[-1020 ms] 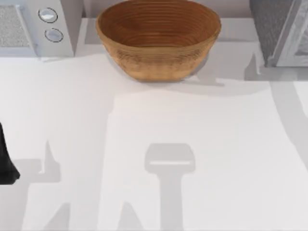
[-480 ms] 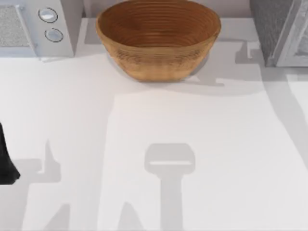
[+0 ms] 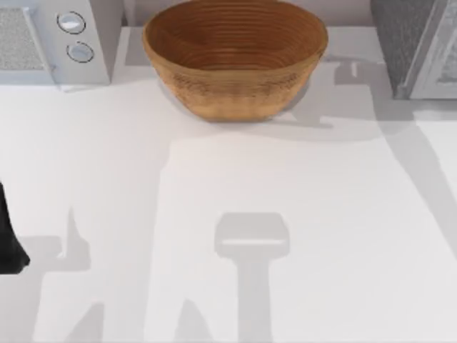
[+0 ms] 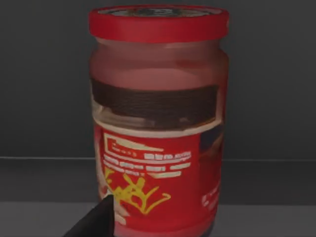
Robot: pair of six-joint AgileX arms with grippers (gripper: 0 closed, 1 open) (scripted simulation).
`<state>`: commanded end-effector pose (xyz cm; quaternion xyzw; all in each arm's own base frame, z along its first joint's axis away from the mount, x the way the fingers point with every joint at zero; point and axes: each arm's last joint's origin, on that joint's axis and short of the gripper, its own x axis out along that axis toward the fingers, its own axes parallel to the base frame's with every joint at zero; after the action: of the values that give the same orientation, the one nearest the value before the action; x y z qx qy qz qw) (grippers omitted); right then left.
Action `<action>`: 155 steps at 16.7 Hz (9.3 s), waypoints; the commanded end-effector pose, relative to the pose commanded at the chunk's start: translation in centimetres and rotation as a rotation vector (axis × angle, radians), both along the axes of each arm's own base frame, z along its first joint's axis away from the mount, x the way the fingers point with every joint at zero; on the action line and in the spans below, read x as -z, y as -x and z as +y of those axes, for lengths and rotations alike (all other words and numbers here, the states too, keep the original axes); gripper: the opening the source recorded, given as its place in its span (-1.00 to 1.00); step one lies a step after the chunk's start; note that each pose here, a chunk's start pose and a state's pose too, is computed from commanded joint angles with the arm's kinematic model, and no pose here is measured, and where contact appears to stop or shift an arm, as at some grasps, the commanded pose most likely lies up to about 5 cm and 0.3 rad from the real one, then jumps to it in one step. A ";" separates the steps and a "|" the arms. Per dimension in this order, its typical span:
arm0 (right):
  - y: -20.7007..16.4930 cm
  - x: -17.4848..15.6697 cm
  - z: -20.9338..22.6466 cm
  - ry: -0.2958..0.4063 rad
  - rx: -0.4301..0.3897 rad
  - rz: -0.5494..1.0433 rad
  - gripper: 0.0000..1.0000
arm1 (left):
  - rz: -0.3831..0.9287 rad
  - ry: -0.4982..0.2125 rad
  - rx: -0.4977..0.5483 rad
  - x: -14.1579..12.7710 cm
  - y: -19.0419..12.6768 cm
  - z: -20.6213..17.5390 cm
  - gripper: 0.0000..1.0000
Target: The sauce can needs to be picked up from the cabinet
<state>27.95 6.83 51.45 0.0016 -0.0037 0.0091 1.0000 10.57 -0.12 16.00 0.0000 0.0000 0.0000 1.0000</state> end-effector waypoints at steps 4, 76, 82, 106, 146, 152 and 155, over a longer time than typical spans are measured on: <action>-3.5 0.4 2.8 -0.001 0.021 0.010 1.00 | 0.000 0.000 0.000 0.0 0.0 0.0 1.00; 12.2 2.8 -1.7 -0.016 -0.096 0.038 -1.00 | 0.000 0.000 0.000 0.0 0.0 0.0 1.00; 15.4 18.3 -4.7 -0.008 -0.099 0.118 -1.00 | 0.000 0.000 0.000 0.0 0.0 0.0 1.00; 15.5 33.7 -6.6 0.006 -0.115 -0.021 -1.00 | 0.000 0.000 0.000 0.0 0.0 0.0 1.00; 0.3 45.6 -1.7 0.010 -0.744 0.011 -0.70 | 0.000 0.000 0.000 0.0 0.0 0.0 1.00; 0.3 45.6 -1.7 0.010 -0.744 0.011 0.21 | 0.000 0.000 0.000 0.0 0.0 0.0 1.00; 0.3 45.6 -1.7 0.010 -0.744 0.011 0.66 | 0.000 0.000 0.000 0.0 0.0 0.0 1.00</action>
<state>27.64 5.08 5.90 -0.0021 0.0024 0.3719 0.9282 10.57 -0.12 16.00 0.0000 0.0000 0.0000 1.0000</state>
